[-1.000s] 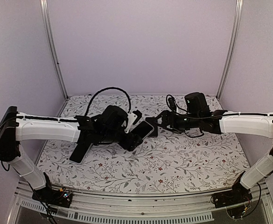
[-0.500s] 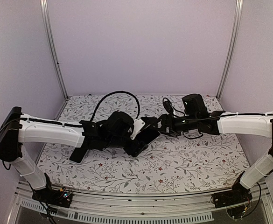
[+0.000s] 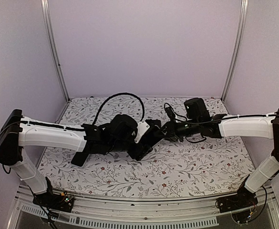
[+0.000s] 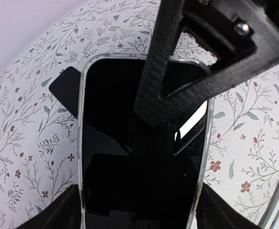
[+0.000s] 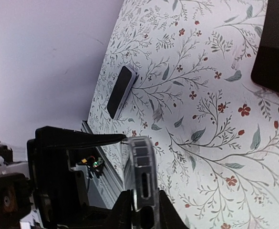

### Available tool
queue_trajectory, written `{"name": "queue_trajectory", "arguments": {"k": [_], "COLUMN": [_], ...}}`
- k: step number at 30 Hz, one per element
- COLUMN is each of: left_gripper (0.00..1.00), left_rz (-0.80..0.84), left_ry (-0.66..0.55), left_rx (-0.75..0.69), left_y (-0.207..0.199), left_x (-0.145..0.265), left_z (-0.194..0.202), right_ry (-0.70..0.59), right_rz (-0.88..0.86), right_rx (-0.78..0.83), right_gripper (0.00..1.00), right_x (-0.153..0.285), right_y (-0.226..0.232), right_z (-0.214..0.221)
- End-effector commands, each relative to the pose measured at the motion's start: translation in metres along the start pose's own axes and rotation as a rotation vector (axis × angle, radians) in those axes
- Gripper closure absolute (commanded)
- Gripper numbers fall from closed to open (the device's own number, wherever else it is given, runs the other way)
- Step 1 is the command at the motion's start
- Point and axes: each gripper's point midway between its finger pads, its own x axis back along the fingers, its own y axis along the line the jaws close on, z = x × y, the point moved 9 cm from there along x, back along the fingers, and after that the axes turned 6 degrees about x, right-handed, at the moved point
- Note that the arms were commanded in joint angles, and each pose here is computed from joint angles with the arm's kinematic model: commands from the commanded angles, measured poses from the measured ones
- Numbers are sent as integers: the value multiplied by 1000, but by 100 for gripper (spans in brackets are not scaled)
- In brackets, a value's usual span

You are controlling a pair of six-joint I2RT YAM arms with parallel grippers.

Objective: Take the phone out of the phone case
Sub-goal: Pass from the left arm to the right, then pass from the right arm to the left

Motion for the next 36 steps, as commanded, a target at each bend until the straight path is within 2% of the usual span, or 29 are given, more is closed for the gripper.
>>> {"name": "queue_trajectory", "arguments": {"k": [1, 4, 11, 14, 20, 27, 36], "left_gripper": [48, 40, 9, 1, 1, 1, 1], "left_rz": [14, 8, -10, -6, 15, 102, 338], "left_ry": [-120, -121, -127, -134, -127, -177, -237], "left_rx": [1, 4, 42, 69, 162, 382, 664], "left_y": [-7, -7, -1, 2, 16, 46, 79], "left_x": [11, 11, 18, 23, 29, 46, 65], "left_z": [-25, -25, -21, -19, -11, -12, -6], "right_ry": [5, 3, -41, -71, -122, -200, -251], "right_rz": [-70, -76, -72, -71, -64, -62, -134], "right_rx": [12, 3, 3, 14, 32, 76, 126], "right_gripper": [88, 99, 100, 100, 100, 100, 100], "right_x": [-3, -3, 1, 5, 11, 25, 34], "right_y": [10, 11, 17, 21, 27, 39, 56], "right_z": [-5, -5, -12, -16, -21, -29, -37]}}
